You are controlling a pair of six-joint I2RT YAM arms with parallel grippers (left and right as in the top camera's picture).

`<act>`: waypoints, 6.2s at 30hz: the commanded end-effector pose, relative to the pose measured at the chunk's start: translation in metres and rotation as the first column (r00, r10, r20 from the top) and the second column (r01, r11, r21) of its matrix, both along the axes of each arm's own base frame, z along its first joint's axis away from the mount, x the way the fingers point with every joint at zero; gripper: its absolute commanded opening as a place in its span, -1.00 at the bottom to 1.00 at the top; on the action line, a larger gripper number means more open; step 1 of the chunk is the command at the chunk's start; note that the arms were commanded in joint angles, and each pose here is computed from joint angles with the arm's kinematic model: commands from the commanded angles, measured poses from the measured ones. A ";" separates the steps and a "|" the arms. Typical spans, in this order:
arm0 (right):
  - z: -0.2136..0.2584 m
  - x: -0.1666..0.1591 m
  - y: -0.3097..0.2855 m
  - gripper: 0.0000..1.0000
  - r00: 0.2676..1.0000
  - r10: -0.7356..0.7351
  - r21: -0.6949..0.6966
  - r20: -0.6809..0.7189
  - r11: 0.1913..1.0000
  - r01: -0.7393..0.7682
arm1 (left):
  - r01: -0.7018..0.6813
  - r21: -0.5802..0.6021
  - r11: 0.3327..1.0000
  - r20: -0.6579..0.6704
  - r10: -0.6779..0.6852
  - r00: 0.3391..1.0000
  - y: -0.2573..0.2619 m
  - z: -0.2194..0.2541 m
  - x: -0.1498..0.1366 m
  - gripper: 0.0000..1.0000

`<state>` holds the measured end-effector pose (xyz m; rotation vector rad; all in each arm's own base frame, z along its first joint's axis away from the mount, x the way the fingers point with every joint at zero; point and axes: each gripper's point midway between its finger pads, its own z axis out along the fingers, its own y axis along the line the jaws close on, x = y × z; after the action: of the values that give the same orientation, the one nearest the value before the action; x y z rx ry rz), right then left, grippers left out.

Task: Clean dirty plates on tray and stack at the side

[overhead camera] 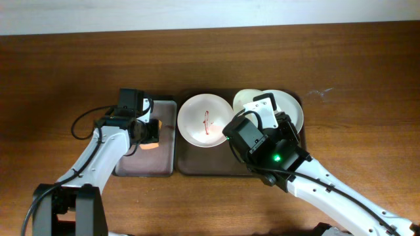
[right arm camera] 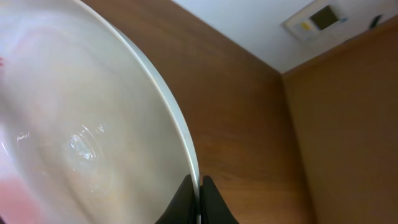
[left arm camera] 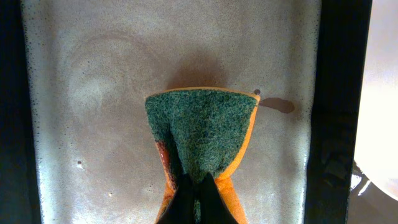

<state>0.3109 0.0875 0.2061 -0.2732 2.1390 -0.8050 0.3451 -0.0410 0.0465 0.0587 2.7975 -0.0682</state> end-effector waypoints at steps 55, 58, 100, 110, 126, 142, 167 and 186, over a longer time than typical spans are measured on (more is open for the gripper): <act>-0.166 0.043 0.097 -0.18 0.827 0.339 0.819 -0.448 0.525 0.229 | 0.006 -0.001 1.000 -0.011 -0.006 1.000 0.000 -0.004 -0.003 -1.00; -0.192 0.039 0.117 -0.19 0.805 0.357 0.814 -0.474 0.527 0.246 | 0.006 -0.001 1.000 -0.011 -0.006 1.000 0.000 -0.004 -0.003 -1.00; -0.208 0.010 0.099 -0.88 0.741 0.295 0.725 -0.604 0.590 0.356 | -0.119 -0.248 0.961 -0.116 0.093 0.989 -0.131 -0.047 0.002 -1.00; -0.182 0.013 0.098 -0.91 0.768 0.314 0.747 -0.558 0.593 0.300 | 0.005 -0.156 0.988 0.033 0.000 0.999 -0.101 0.028 -0.002 -1.00; -0.192 0.001 0.098 -0.91 0.737 0.289 0.699 -0.611 0.634 0.331 | -0.217 -0.408 0.887 -0.261 0.115 0.959 -0.199 -0.023 -0.044 -1.00; -0.199 -0.004 0.102 -0.91 0.717 0.301 0.693 -0.629 0.636 0.341 | -0.264 0.042 0.964 -0.132 0.267 0.955 -0.131 -0.065 -0.054 -1.00; -0.044 0.041 0.006 -0.92 0.968 0.147 0.340 -0.205 0.938 -0.070 | 0.148 0.148 0.978 -0.003 -0.149 0.989 -0.010 -0.020 0.018 -1.00; 0.010 0.048 0.033 -0.92 0.991 0.133 0.225 -0.022 0.966 -0.125 | 0.091 0.120 0.989 0.016 -0.093 0.996 -0.015 -0.045 0.034 -1.00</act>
<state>0.3530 0.1226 0.1841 -0.4433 2.2482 -0.5243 0.3791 -0.0550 0.0068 0.2309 2.7638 0.0907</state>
